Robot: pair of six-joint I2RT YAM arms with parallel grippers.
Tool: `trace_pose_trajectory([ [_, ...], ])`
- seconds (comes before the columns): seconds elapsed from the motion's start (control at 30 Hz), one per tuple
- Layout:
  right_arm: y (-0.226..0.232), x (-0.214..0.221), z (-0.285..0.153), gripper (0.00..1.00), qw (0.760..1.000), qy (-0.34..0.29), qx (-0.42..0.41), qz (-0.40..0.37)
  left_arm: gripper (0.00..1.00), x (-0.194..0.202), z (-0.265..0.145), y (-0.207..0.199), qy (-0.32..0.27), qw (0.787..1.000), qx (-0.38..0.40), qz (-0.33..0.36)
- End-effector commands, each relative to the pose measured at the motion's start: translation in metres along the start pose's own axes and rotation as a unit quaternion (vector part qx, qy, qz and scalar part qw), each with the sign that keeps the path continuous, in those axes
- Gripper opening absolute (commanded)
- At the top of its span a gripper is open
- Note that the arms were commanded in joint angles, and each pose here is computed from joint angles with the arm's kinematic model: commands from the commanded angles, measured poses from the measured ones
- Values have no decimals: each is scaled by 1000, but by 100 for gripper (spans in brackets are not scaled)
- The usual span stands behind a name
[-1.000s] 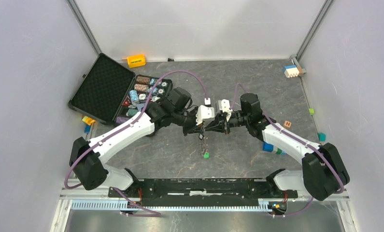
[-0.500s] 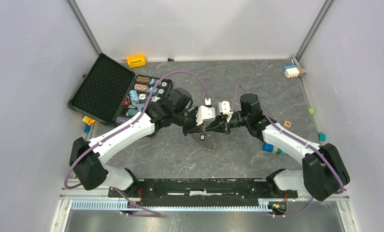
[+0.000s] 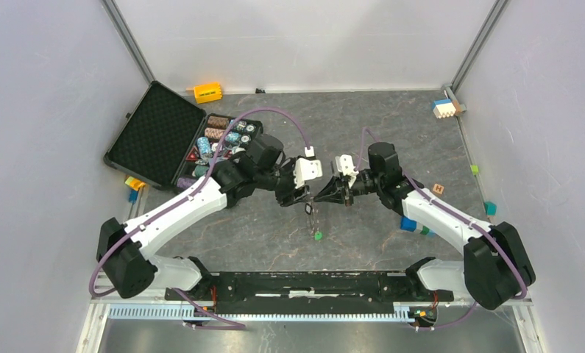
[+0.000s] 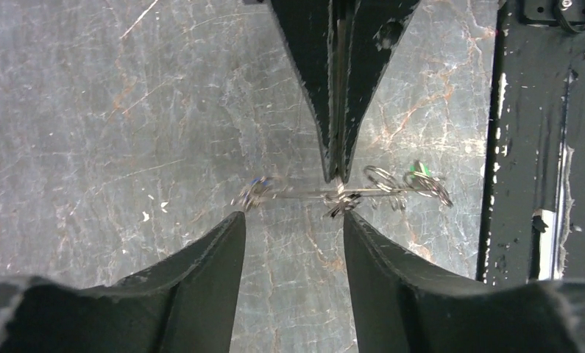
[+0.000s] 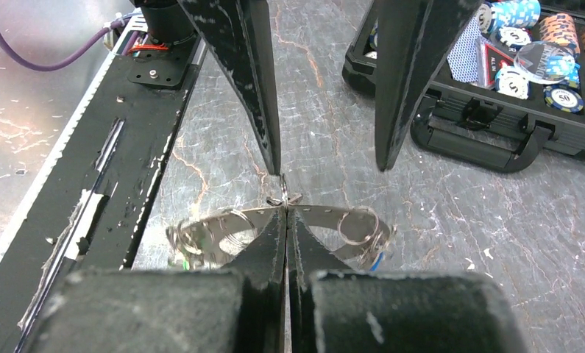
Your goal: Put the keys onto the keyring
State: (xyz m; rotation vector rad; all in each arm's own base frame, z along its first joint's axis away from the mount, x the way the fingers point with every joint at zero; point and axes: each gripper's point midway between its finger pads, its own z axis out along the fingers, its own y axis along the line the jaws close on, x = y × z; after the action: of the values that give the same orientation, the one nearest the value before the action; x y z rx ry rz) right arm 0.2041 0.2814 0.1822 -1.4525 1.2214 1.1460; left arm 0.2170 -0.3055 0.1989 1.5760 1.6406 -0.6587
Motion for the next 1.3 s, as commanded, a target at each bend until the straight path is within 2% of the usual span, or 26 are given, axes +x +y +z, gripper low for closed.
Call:
trace_pose_trajectory([
  [0.0, -6, -27, -5, 0, 999, -24, 8, -26, 61, -14, -18, 14, -34, 998, -40, 25],
  [0.27, -10, -40, -10, 0, 998, -58, 19, -2, 62, 3, -19, 2, -59, 998, -10, 25],
  [0.47, -6, -51, -10, 0, 997, -79, -1, 9, 63, 5, -6, 0, -110, 988, -2, 106],
  [0.63, -4, -53, -11, 0, 996, -83, -6, 8, 64, 2, 4, -1, -115, 986, 24, 114],
  [1.0, -4, -55, -13, 0, 996, -90, -2, 15, 63, -9, 8, -28, -151, 980, 107, 73],
  [1.17, -5, -53, -13, 0, 996, -90, 0, 17, 61, -19, 13, -19, -166, 981, 95, 35],
  [1.27, -4, -52, -13, 0, 996, -90, 0, 18, 56, -23, 15, -13, -170, 982, 85, 23],
])
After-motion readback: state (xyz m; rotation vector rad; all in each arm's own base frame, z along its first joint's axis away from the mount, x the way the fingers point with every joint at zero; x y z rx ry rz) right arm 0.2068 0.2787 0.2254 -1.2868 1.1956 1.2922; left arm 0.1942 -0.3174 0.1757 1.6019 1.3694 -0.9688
